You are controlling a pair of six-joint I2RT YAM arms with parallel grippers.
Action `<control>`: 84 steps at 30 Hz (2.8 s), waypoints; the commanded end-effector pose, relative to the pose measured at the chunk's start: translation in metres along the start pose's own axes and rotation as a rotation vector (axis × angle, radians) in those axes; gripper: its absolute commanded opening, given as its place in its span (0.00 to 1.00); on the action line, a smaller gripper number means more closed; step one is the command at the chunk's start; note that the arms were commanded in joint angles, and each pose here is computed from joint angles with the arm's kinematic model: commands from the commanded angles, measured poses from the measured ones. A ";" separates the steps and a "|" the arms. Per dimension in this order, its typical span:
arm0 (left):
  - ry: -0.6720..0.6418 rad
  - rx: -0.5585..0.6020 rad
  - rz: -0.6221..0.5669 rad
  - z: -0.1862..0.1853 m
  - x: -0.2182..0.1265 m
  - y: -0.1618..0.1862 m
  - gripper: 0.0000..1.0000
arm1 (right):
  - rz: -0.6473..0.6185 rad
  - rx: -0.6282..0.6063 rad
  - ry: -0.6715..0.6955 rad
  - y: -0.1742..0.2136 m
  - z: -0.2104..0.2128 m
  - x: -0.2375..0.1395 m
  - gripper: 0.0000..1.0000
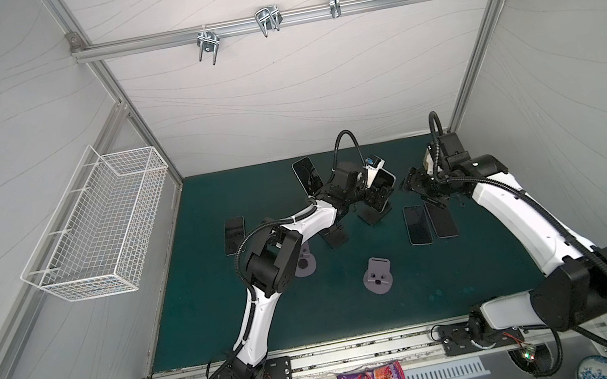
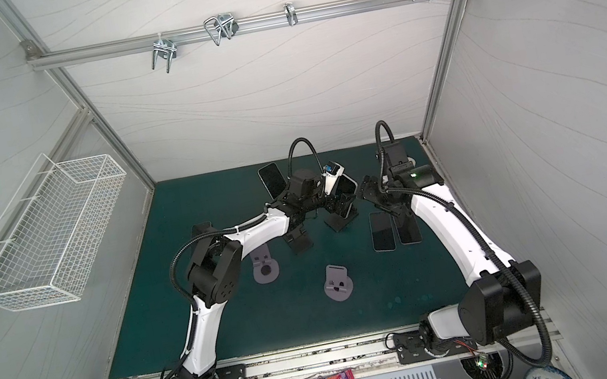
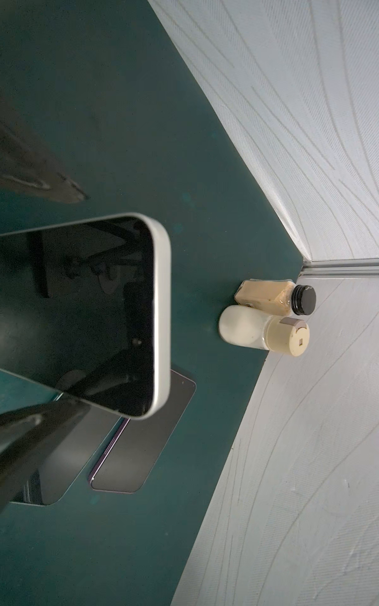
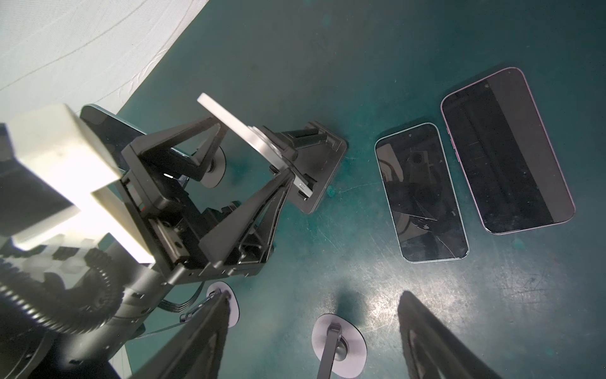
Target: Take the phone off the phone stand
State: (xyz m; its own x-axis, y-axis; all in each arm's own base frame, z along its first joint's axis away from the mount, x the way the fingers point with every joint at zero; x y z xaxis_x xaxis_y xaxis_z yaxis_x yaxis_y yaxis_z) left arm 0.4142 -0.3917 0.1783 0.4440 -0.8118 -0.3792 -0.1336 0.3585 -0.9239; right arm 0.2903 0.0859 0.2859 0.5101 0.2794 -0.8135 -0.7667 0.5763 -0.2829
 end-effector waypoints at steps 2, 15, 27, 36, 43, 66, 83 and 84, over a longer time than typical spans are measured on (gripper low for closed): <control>0.004 0.021 -0.076 -0.001 0.010 -0.019 0.91 | 0.004 0.016 -0.002 -0.001 0.000 0.002 0.82; -0.012 0.002 -0.087 0.002 0.015 -0.018 0.86 | 0.017 0.004 0.014 0.002 0.000 0.003 0.81; -0.014 0.020 -0.093 -0.001 0.014 -0.018 0.80 | 0.019 0.002 0.011 0.002 0.001 0.004 0.81; -0.014 0.023 -0.106 -0.003 0.014 -0.021 0.75 | 0.017 0.003 0.015 0.002 0.000 0.005 0.81; -0.018 0.040 -0.123 -0.003 0.010 -0.024 0.72 | 0.018 0.001 0.019 0.002 0.000 0.005 0.81; -0.042 0.070 -0.149 -0.002 0.000 -0.035 0.69 | 0.015 0.003 0.010 0.004 0.000 0.003 0.81; -0.071 0.088 -0.194 0.000 -0.015 -0.055 0.67 | 0.002 -0.003 -0.009 0.004 0.004 -0.007 0.81; -0.073 0.088 -0.196 0.001 -0.016 -0.055 0.67 | 0.001 -0.003 -0.009 0.004 0.004 -0.007 0.81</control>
State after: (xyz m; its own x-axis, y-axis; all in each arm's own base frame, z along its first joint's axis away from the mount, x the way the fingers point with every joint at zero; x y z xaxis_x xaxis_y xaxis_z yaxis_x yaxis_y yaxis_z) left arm 0.4154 -0.3987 0.1800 0.4807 -0.8096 -0.3370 -0.0898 0.3368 -0.9373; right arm 0.2909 0.0892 0.2827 0.4972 0.2822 -0.8204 -0.7759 0.5677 -0.2750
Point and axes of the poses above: each gripper's point midway between its finger pads, its own x axis out along the fingers, its own z axis along the line the jaws close on, y = z × x, the point moved 8 cm from there along -x, back along the fingers, and after that the axes turned 8 degrees about x, right-handed, at the moved point
